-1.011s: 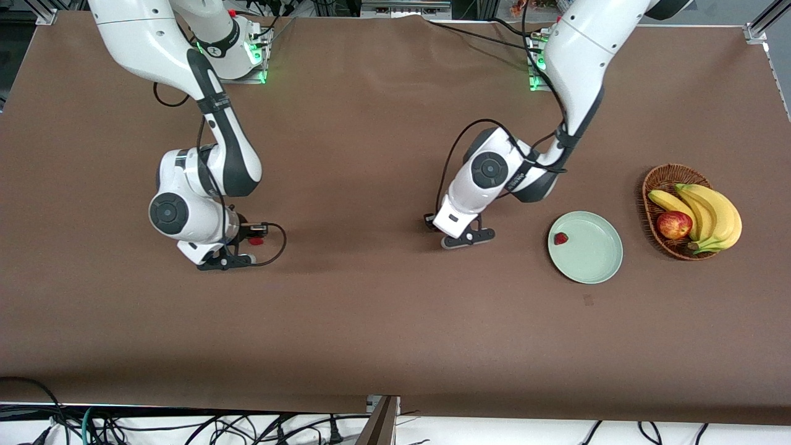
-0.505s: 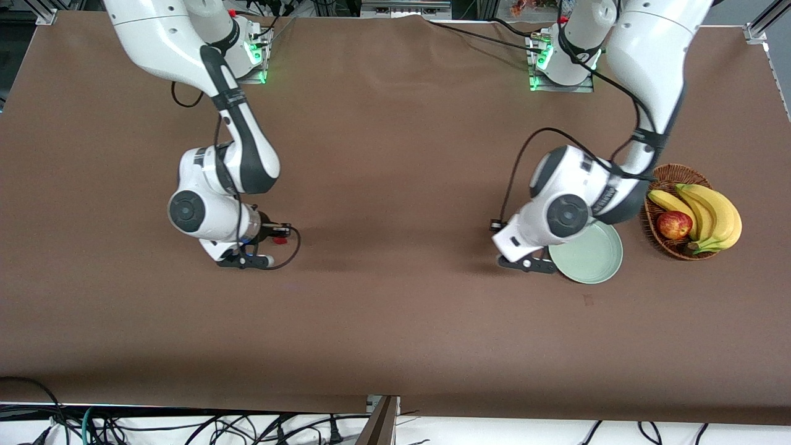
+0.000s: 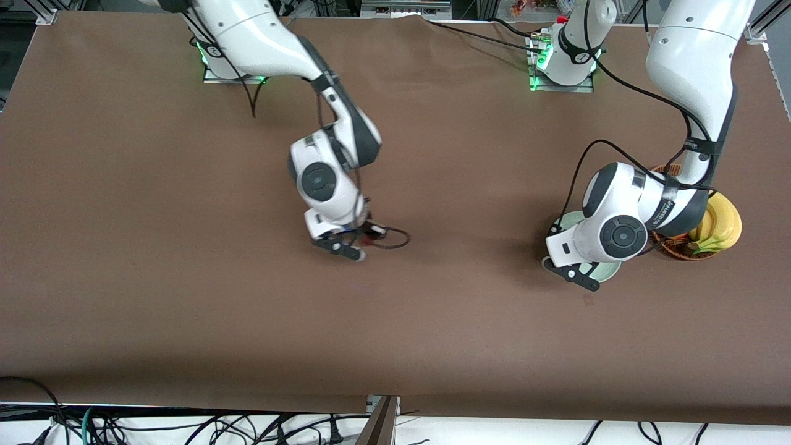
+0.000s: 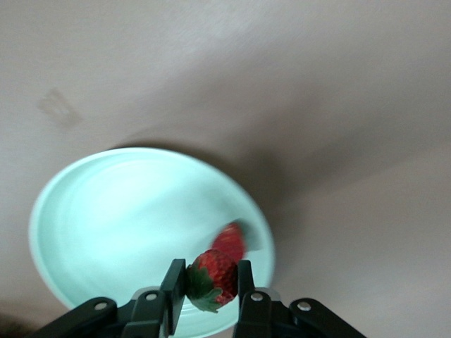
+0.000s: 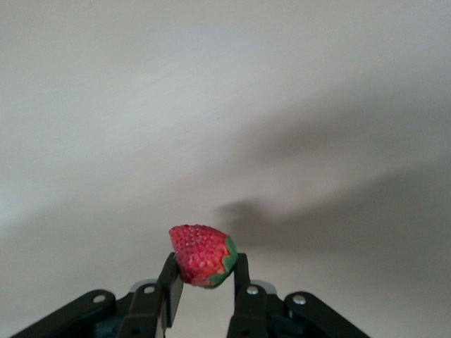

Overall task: Collect all strawberries into plate
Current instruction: 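Drop the strawberry on the plate while the right gripper carries the last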

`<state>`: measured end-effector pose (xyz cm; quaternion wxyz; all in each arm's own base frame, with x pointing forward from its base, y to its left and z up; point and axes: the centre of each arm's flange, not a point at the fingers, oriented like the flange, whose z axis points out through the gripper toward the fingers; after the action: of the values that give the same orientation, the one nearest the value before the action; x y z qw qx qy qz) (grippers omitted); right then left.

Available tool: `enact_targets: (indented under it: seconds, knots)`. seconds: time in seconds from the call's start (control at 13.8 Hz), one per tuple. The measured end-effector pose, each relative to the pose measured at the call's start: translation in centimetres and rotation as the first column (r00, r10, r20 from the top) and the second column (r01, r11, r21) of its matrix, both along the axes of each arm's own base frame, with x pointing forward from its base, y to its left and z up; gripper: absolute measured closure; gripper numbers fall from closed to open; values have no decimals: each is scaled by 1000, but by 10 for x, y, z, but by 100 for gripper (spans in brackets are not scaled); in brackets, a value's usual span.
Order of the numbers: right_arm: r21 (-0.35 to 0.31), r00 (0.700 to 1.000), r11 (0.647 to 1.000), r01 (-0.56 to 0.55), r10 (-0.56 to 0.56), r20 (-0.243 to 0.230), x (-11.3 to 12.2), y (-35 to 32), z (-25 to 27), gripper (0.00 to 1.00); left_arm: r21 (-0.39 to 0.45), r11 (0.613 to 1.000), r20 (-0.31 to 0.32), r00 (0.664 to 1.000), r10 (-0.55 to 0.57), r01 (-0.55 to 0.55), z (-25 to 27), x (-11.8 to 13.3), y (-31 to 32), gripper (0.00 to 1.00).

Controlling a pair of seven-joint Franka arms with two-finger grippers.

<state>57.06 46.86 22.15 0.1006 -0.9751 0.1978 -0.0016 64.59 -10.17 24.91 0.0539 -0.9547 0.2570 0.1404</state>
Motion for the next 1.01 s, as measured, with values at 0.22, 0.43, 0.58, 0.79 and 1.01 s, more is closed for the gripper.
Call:
enact_targets:
  seconds: [0.22, 0.43, 0.58, 0.79, 1.01]
  knots:
    - [92, 993, 995, 47, -56, 100, -35, 76, -10, 67, -3, 999, -16, 999, -41, 41, -4, 4, 31, 52]
    - [142, 989, 989, 38, -58, 137, -60, 126, -28, 67, -9, 999, -23, 999, -48, 48, -7, 4, 33, 22]
    - [151, 988, 988, 24, -47, 150, -64, 139, -40, 62, -13, 998, -23, 998, -54, 54, -7, 3, 28, 1]
    - [157, 982, 987, 27, -56, 179, -50, 135, -30, 31, -65, 998, -32, 999, -28, 25, -7, 1, 16, 0]
    - [80, 988, 996, -38, 26, 152, 5, 88, 12, 1, -133, 990, -54, 998, 35, -42, -8, -2, 4, 0]
